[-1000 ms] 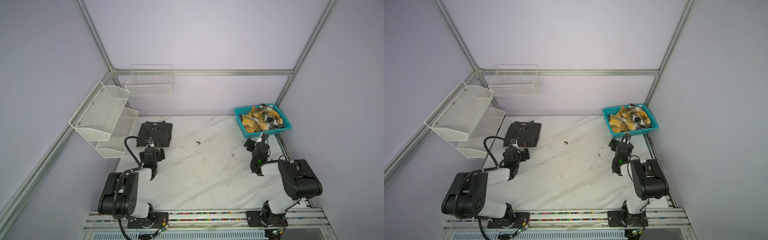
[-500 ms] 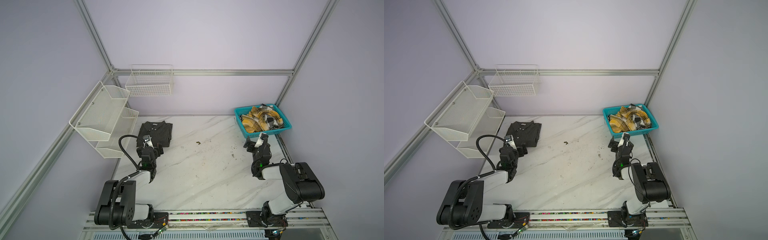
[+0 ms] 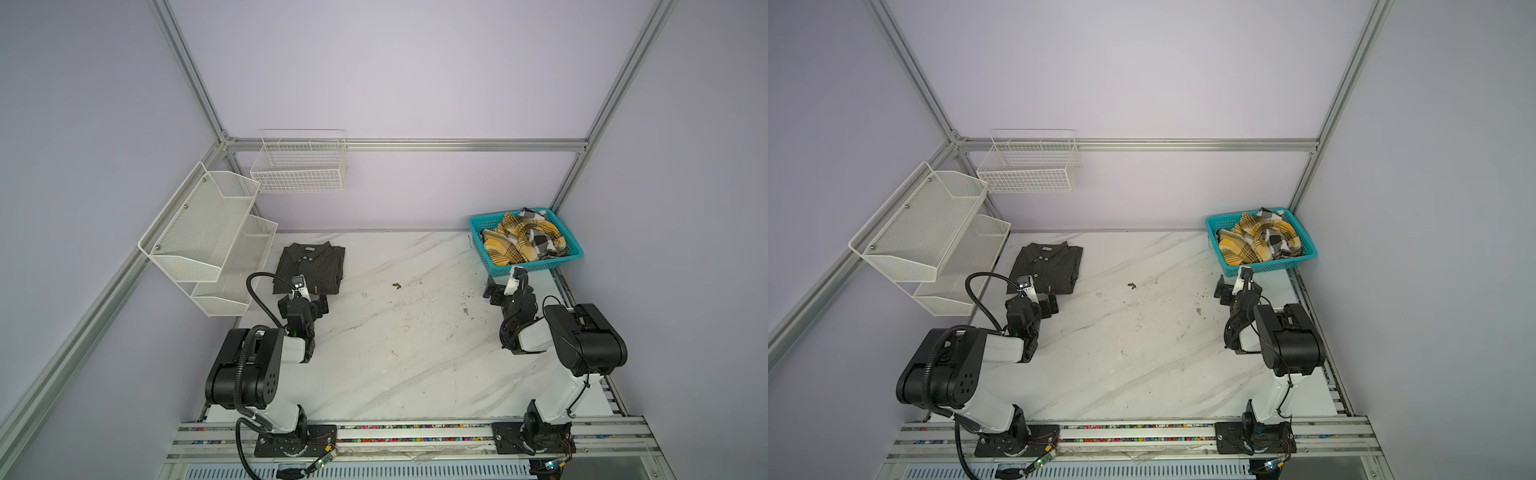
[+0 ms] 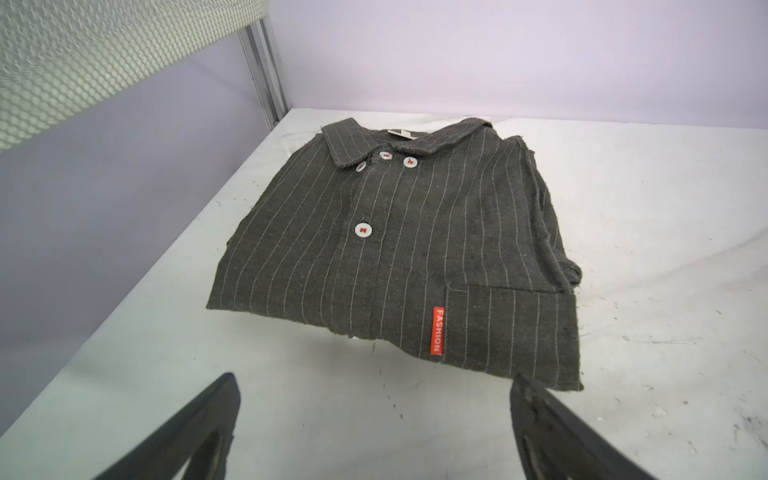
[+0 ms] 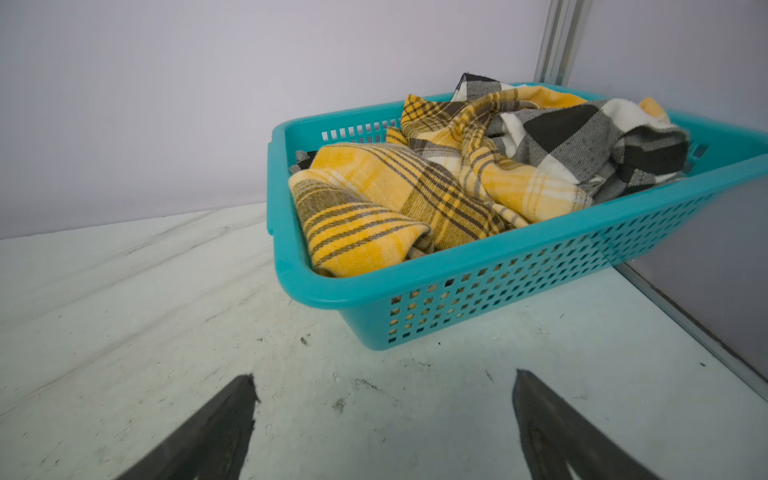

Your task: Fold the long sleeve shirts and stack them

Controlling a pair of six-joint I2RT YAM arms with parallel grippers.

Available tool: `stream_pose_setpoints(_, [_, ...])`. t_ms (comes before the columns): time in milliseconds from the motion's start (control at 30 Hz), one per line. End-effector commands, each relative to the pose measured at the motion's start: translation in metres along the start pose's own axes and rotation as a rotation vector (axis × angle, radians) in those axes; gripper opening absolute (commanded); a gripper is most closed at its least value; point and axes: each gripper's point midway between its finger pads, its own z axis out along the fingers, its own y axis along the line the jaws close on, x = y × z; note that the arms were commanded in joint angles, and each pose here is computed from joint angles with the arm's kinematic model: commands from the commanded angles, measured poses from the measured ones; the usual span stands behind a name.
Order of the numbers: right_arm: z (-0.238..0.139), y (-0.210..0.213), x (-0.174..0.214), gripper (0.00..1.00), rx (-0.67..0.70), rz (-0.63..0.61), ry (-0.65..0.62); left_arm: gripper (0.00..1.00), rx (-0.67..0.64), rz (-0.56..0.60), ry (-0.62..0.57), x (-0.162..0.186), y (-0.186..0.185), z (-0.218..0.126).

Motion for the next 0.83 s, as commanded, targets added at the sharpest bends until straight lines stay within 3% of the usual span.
stream_pose_setpoints(0, [-0.0023,0.0034,-0.0238,0.97,-0.007,-0.016,-0.085,1.00,0.007,-0.003,-0.080,-0.0173,0.0019,-0.0071])
stream_pose_setpoints(800, [-0.0005,0.0128,-0.0206,0.98,-0.008,-0.053,-0.068,1.00,0.011,0.005,-0.076,-0.0169,0.0004,-0.0060])
